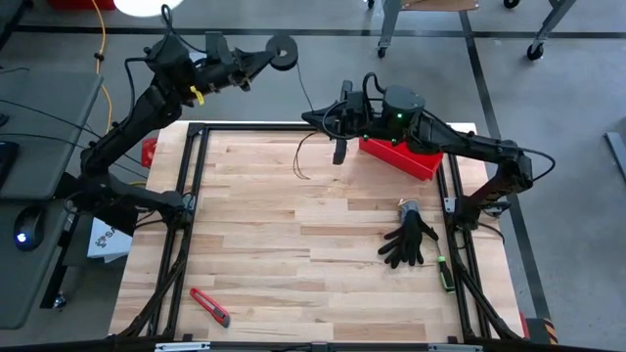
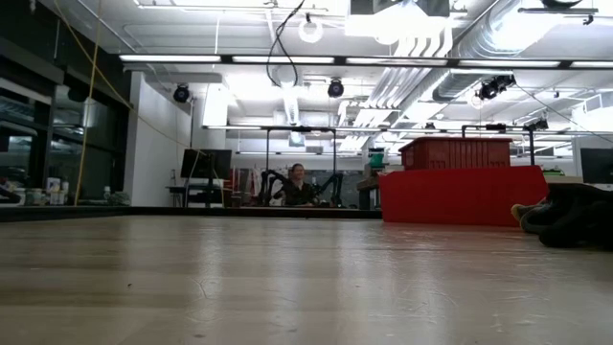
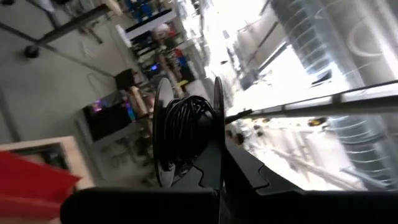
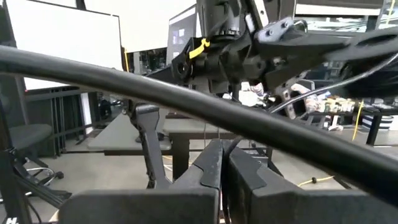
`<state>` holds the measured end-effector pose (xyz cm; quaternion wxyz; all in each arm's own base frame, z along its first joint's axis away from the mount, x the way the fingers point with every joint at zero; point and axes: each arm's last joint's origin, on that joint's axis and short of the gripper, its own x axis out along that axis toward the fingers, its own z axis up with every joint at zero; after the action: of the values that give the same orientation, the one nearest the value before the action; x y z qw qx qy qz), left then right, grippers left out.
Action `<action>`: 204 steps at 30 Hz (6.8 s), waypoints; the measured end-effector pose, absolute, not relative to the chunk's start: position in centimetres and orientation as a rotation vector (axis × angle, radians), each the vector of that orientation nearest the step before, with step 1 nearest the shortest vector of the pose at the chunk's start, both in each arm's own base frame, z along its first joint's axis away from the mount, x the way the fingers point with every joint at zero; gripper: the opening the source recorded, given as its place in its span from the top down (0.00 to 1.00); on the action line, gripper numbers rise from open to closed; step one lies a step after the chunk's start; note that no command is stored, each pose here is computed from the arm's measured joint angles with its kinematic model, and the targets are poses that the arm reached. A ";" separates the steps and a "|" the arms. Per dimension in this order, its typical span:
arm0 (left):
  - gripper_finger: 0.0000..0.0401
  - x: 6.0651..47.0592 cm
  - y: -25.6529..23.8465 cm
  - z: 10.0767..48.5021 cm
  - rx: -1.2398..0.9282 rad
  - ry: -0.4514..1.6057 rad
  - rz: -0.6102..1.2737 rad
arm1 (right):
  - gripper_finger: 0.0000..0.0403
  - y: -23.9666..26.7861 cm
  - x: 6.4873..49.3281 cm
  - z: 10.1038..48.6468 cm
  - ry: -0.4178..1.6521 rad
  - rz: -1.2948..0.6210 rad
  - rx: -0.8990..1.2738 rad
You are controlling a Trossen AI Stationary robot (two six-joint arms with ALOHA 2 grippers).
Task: Coil cords
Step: Coil the black wire on the spool
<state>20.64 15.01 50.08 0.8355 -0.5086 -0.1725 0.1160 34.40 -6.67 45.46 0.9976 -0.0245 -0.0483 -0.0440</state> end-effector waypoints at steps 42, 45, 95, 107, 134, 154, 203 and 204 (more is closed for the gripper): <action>1.00 29.4 9.6 49.5 -1.334 -0.314 -0.302 | 1.00 -8.7 37.4 44.0 -0.239 0.096 -0.098; 1.00 29.3 9.4 49.4 -1.311 -0.308 -0.292 | 1.00 -8.7 37.3 44.2 -0.266 0.116 -0.090; 1.00 21.4 9.1 46.0 -0.790 0.293 0.040 | 1.00 -13.0 35.7 44.2 -0.243 0.154 -0.035; 1.00 18.3 9.5 47.5 -0.604 0.209 0.186 | 1.00 -13.3 35.9 43.3 -0.157 0.071 -0.029; 0.99 16.8 9.0 51.3 -0.123 0.088 0.230 | 0.57 -13.3 36.1 40.0 0.172 -0.144 0.086; 0.99 13.8 8.4 52.3 0.040 0.062 0.511 | 0.53 -13.3 34.1 36.7 0.593 -0.230 0.056; 0.99 21.0 10.2 47.7 -0.134 0.342 0.190 | 0.53 -11.3 33.1 41.5 0.399 -0.135 -0.020; 0.99 21.0 10.3 47.9 -0.125 0.325 0.198 | 0.53 -10.9 33.2 41.5 0.395 -0.130 -0.001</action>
<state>21.04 10.26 47.86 0.9800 -0.0619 0.1615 0.0982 33.19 -10.92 41.50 0.9785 -0.0003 0.1961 -0.0644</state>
